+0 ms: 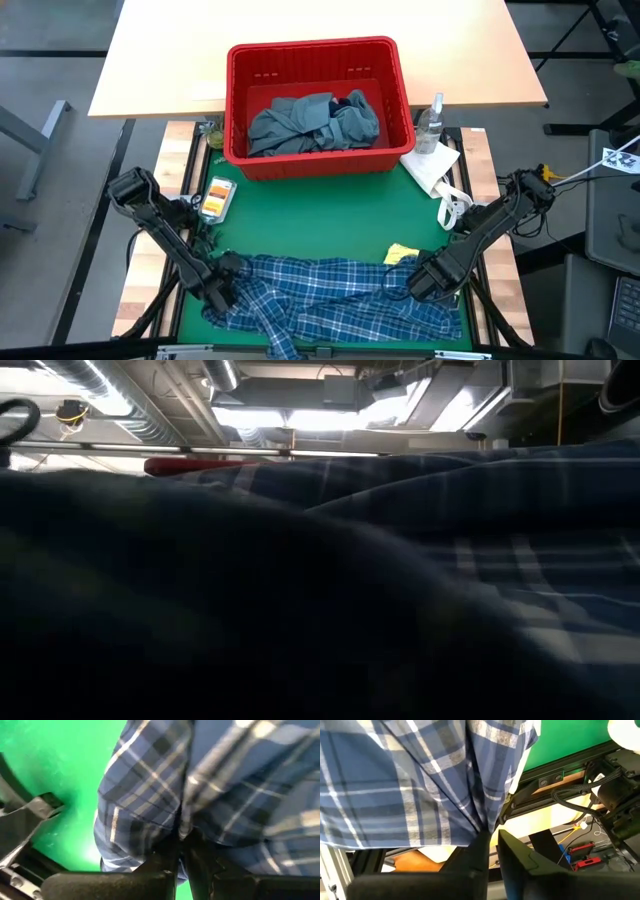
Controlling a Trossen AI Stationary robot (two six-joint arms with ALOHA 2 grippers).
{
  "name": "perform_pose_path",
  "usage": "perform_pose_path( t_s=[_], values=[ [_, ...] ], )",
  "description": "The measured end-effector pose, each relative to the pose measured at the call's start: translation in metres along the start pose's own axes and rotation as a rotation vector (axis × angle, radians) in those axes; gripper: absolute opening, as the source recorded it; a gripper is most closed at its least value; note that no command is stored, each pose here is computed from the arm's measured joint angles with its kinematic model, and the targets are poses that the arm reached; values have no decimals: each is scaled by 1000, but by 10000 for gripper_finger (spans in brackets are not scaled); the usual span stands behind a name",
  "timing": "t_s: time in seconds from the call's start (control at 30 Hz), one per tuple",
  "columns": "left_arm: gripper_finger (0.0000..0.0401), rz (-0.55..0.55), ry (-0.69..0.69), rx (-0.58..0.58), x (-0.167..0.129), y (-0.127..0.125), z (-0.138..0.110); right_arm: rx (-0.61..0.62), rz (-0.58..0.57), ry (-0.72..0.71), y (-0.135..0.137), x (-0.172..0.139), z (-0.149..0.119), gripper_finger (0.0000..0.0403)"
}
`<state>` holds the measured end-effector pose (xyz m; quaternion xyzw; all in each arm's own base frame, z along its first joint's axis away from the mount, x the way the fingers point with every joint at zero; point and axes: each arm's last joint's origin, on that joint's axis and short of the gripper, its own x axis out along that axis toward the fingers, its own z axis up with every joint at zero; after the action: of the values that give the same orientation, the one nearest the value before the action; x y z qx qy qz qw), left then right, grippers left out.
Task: Fold Laundry from Bin
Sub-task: Fold the blue shirt
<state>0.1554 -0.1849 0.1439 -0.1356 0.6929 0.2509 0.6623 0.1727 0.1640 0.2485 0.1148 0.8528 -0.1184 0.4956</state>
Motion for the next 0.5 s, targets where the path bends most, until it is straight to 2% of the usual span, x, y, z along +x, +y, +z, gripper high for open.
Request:
perform_pose_path(
  t_s=[0.3, 0.5],
  values=[
    [23, -43, -15, 54, -16, -10, 2, 5, -18, 3, -2, 0, -1, 140],
    [23, -41, -18, 68, -28, -13, -1, -22, -12, 9, -1, 0, -1, 166]
  ],
)
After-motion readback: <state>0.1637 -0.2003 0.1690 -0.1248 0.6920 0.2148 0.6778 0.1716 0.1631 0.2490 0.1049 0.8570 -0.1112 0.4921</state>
